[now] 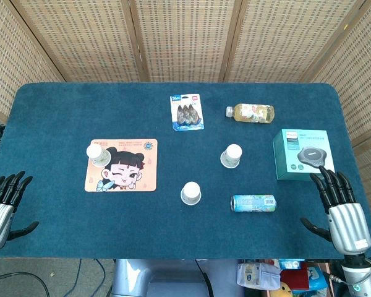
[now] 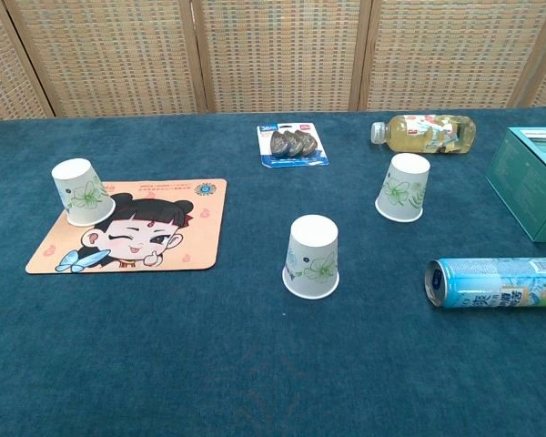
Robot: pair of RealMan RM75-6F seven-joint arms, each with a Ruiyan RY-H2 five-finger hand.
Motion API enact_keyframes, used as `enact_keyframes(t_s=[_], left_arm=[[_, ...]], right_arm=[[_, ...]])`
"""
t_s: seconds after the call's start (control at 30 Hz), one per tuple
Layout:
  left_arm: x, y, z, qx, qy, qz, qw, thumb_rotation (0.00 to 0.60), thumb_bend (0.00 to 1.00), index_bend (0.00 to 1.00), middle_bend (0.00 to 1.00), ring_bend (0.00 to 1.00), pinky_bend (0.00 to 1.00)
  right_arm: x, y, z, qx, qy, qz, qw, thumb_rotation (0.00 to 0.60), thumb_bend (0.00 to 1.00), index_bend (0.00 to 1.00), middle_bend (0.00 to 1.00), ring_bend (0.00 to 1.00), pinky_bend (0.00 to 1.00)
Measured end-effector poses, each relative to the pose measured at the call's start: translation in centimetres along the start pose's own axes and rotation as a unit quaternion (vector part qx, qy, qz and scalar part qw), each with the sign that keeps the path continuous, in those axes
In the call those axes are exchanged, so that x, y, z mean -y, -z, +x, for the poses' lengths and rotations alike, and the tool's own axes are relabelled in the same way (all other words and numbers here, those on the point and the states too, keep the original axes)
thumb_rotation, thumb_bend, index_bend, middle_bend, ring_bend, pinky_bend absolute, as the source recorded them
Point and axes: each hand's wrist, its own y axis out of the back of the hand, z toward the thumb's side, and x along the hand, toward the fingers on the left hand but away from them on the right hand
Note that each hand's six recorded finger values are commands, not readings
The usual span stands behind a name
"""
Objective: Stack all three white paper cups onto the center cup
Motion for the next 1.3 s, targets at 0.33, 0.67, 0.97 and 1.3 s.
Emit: enact_keyframes(t_s=[0.33,0.67,0.97,1.3], left_arm=[[-0.1,0.1,0.1,-0.003,-0.002,0.000,1.0000,0.600,0.03,0.00,0.00,0.00,0.00],[0.1,0.4,0.7,-0.017,-0.003,0.006,0.9998,0.600,0.03,0.00,0.00,0.00,0.00],[0.5,1.0,1.5,-0.034,0.008,0.001,0.9994,0.600,0.04,0.00,0.00,0.00,0.00],[0.4,1.8,2.2,-0.047,0.012,-0.005,0.9988,0.600,0.04,0.00,0.00,0.00,0.00]], right_arm=[[0.4,-0.1,-0.3,-0.003,-0.006,0.004,1.0000,0.600,0.00,0.00,0.00,0.00,0.00],[4.4,-2.2,-6.5,-0.047,-0.089,-0.024,0.9946,0.600,0.02,0.05,0.05,0.00,0.00],[9.2,-4.5,-16.7,-0.040,-0.129,-0.062,0.9889,0.600,0.13,0.20,0.21,0.09,0.14],[15.0,-5.9,-19.9,-0.007,-0.175,-0.059,0.9828,0.600,0.14,0.23,0.30,0.19,0.22]])
